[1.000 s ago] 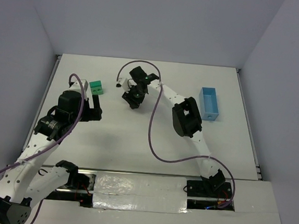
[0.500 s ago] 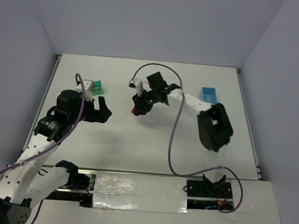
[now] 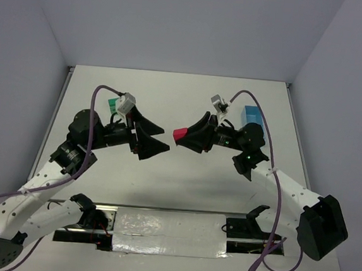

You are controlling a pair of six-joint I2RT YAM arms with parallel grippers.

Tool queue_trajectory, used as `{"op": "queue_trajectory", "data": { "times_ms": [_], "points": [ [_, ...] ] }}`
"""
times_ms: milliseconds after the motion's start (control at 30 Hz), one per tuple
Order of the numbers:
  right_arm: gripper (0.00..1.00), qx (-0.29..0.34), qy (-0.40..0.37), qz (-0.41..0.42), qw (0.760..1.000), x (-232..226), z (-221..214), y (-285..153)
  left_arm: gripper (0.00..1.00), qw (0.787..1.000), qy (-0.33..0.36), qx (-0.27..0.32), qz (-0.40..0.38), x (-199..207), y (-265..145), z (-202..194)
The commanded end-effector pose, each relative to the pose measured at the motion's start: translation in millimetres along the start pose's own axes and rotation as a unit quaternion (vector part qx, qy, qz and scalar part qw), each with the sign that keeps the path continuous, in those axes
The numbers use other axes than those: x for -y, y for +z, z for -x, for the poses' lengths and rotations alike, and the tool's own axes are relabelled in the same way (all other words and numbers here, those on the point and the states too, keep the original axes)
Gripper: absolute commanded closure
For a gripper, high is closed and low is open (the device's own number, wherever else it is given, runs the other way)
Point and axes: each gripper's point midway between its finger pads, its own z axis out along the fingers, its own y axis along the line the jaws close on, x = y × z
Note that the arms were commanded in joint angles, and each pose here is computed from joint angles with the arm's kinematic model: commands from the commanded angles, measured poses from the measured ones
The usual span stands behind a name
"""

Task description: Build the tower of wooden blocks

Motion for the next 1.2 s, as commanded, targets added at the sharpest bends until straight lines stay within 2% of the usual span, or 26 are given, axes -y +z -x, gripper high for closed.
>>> {"op": "queue_trajectory", "data": {
  "times_ms": [0, 233, 700, 1167],
  "points": [
    [1.00, 0.057, -0.030, 0.072, 0.995, -55, 32, -11, 0.00, 0.994, 0.026, 0.064, -0.086, 50, 10, 43],
    [1.00, 0.056, -0.050, 0.090, 0.993, -83, 27, -28, 0.08, 0.995, 0.024, 0.048, -0.081, 58, 35, 34],
    [1.00, 0.050, -0.046, 0.092, 0.993, -80, 25, -26, 0.27, 0.992, 0.038, 0.060, -0.104, 73, 38, 47],
    [1.00, 0.055, -0.054, 0.082, 0.994, -77, 29, -25, 0.30, 0.994, 0.024, 0.038, -0.098, 65, 43, 33]
  ]
}}
